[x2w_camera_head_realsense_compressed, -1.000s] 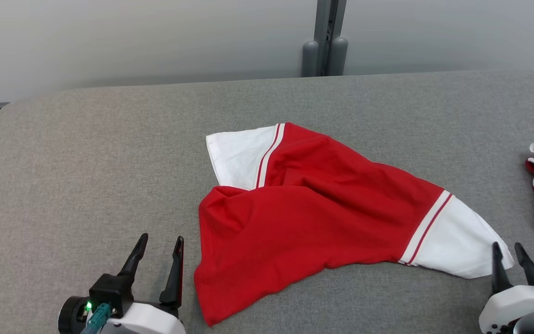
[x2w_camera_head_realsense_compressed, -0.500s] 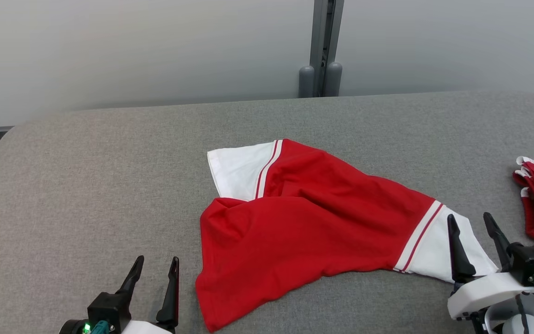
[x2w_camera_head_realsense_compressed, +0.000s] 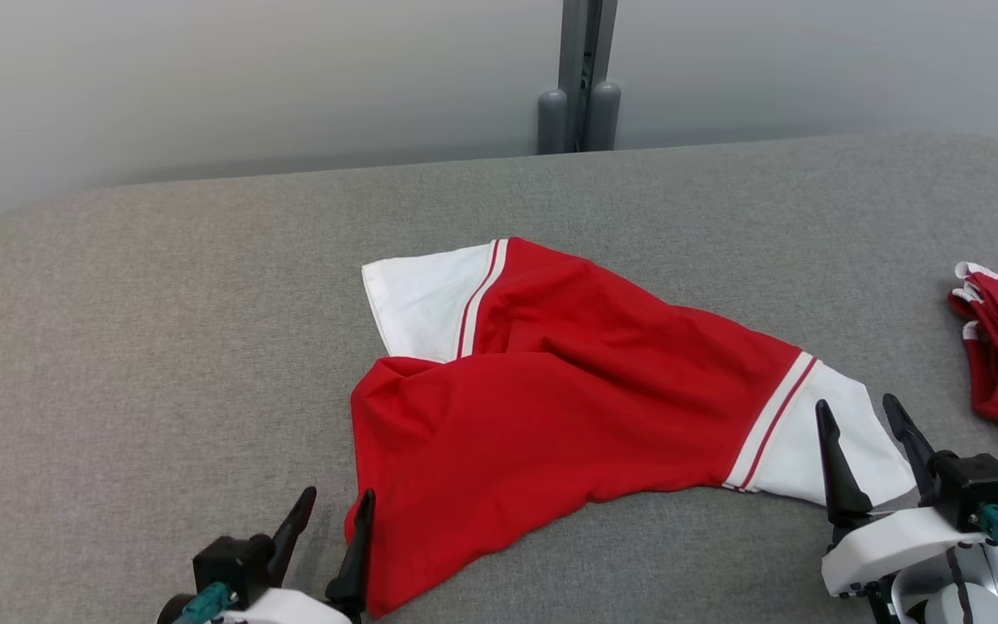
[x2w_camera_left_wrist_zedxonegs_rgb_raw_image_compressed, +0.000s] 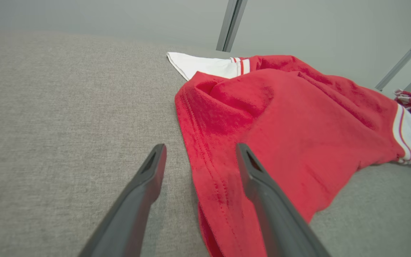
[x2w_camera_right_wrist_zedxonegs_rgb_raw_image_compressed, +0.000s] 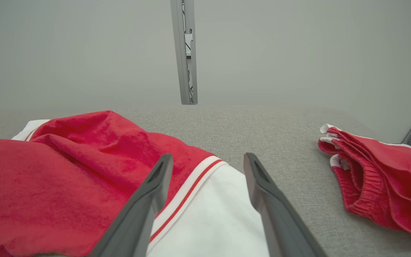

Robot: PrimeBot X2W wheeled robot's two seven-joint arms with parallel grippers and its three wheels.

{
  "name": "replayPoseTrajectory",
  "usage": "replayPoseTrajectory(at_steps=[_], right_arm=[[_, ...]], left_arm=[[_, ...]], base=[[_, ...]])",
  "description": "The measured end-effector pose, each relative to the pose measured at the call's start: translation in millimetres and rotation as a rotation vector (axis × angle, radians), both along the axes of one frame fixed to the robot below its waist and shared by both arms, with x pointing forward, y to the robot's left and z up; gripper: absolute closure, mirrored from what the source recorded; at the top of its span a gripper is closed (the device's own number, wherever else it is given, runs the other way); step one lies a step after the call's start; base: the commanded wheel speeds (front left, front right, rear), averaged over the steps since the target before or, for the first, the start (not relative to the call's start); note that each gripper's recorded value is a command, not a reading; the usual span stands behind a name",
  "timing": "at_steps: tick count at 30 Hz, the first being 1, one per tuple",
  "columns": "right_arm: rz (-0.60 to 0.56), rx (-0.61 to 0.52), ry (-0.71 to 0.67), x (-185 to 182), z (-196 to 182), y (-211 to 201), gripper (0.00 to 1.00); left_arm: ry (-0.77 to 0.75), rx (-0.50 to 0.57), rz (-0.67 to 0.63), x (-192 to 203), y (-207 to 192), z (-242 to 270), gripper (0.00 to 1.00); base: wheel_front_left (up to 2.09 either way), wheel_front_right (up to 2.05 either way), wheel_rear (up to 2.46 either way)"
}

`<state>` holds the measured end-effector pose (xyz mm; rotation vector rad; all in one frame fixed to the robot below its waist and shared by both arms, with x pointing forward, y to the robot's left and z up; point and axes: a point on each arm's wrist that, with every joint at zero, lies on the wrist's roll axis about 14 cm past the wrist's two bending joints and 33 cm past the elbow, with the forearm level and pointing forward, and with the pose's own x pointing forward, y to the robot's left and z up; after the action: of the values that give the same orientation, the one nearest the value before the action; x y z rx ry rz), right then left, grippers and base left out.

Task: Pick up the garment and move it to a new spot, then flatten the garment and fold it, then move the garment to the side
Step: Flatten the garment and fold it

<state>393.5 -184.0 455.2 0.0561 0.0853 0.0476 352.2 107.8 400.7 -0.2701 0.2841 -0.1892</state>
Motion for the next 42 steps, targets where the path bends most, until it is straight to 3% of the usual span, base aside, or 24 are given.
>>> replayPoseTrajectory(at_steps=[11,20,21,23,28,32,36,42], right_arm=[[-0.035,-0.007,0.03,6,-10,-13,0.0],[-0.051,0.003,0.056,9,-20,-18,0.0],[-0.052,0.005,0.058,10,-21,-18,0.0],[-0.053,0.006,0.06,13,-22,-19,0.0],[-0.052,0.013,0.064,17,-25,-18,0.0],[-0.051,0.016,0.062,20,-25,-17,0.0],[-0.055,0.023,0.054,22,-22,-19,0.0],[-0.066,0.021,0.053,20,-21,-23,0.0]], left_arm=[[-0.011,0.084,-0.102,71,-22,0,0.0],[0.239,0.245,-0.254,85,-35,-47,0.0],[0.259,0.259,-0.269,87,-37,-49,0.29],[0.273,0.287,-0.306,91,-42,-50,1.0],[0.239,0.329,-0.349,106,-48,-44,1.0],[0.17,0.38,-0.298,134,-24,-28,1.0],[0.024,0.498,-0.235,185,13,14,1.0],[-0.021,0.55,-0.22,200,28,24,1.0]], base=[[0.0,0.0,0.0],[0.0,0.0,0.0],[0.0,0.0,0.0],[0.0,0.0,0.0],[0.0,0.0,0.0],[0.0,0.0,0.0],[0.0,0.0,0.0],[0.0,0.0,0.0]])
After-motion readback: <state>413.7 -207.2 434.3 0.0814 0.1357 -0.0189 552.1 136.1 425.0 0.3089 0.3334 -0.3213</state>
